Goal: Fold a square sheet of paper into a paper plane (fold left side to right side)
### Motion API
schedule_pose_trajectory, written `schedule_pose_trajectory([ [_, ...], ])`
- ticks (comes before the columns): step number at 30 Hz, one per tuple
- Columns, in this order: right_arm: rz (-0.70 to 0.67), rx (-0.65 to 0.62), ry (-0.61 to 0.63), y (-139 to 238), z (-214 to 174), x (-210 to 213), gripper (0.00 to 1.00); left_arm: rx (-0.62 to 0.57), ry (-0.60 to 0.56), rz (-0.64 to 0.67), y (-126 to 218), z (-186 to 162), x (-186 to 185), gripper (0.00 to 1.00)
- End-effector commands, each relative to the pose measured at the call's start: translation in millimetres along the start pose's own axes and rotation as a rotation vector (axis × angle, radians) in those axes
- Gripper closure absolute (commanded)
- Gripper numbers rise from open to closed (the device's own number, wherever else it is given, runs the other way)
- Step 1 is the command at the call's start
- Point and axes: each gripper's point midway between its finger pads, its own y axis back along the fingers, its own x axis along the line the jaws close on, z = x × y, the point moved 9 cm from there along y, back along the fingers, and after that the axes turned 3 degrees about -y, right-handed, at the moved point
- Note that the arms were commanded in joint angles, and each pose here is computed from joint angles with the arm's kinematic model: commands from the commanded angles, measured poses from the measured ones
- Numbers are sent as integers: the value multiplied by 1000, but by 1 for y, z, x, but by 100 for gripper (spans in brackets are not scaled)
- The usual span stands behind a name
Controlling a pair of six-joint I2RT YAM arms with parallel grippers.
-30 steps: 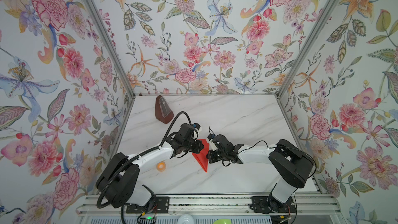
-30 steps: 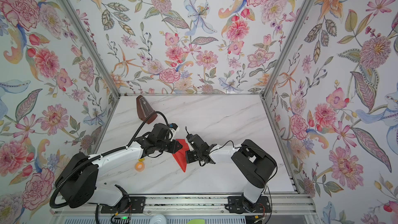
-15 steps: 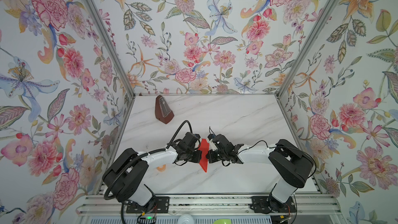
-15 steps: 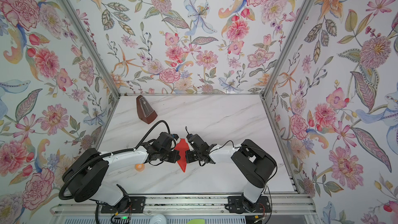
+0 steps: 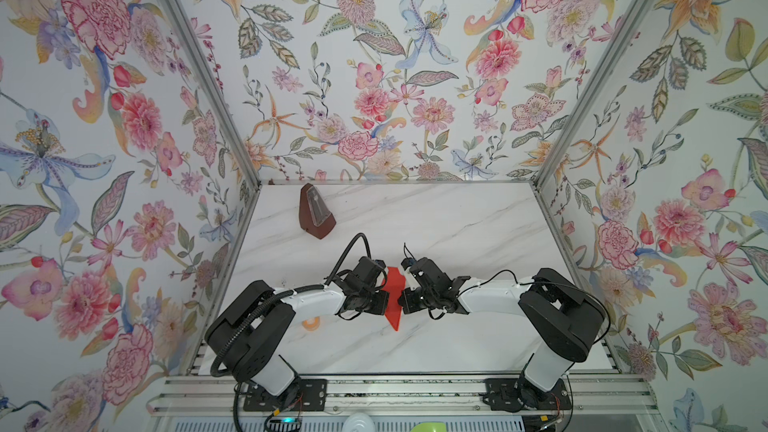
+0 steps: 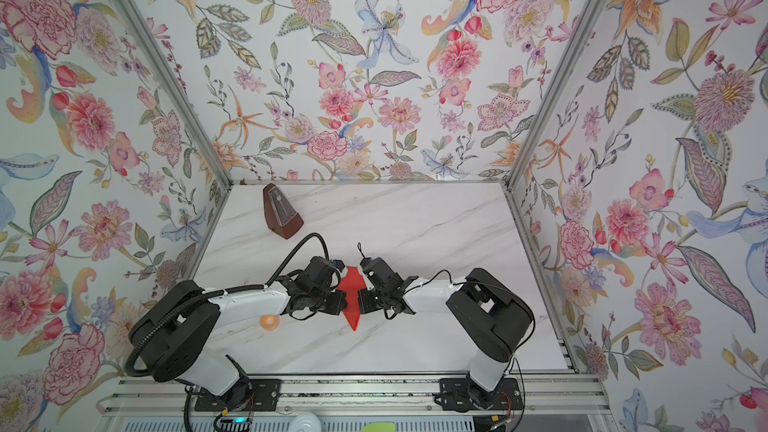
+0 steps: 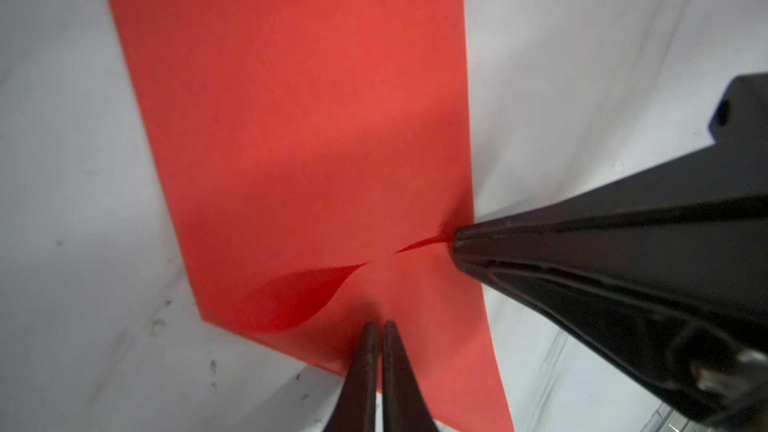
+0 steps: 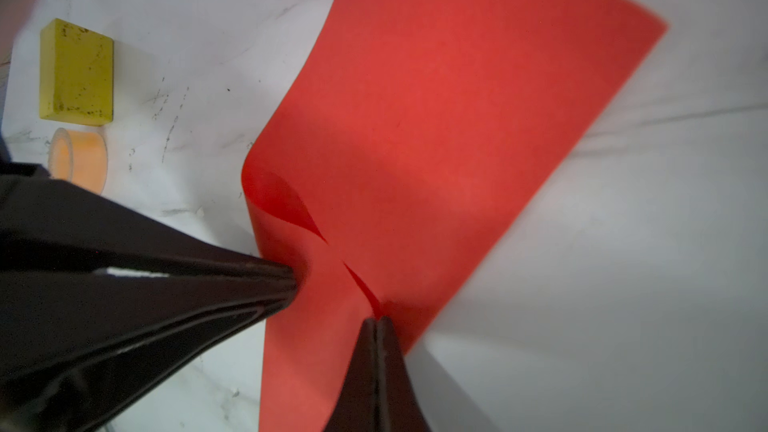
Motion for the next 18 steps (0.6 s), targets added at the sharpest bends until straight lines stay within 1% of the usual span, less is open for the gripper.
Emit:
schedule_pose_trajectory([
  [1,-50,40,-8,-1,-1,-6,100,85,28,64,-12,-20,15,91],
  [2,-55,38,-9,0,1,-6,98,87,34,69,-12,-20,16,91],
  [3,-61,35,-10,3,3,-5,94,89,36,71,-12,-21,16,91],
  [6,-72,11,-27,14,10,0,76,80,56,75,-9,-22,17,93],
  [8,-75,-13,-57,24,13,4,67,65,83,80,-7,-22,17,95],
  [11,-53,-26,-159,34,14,8,62,37,131,73,-5,-23,17,98],
  [12,-39,-19,-196,35,13,10,62,34,149,72,-6,-24,17,99],
  [13,-18,-6,-234,36,12,12,65,1,163,58,0,-21,15,99],
  [15,16,18,-282,37,9,19,75,-20,192,48,2,-22,14,100],
  [17,44,17,-297,39,6,30,88,-38,216,37,3,-23,13,100],
  [18,59,23,-313,39,6,35,92,-43,223,36,3,-24,12,100],
])
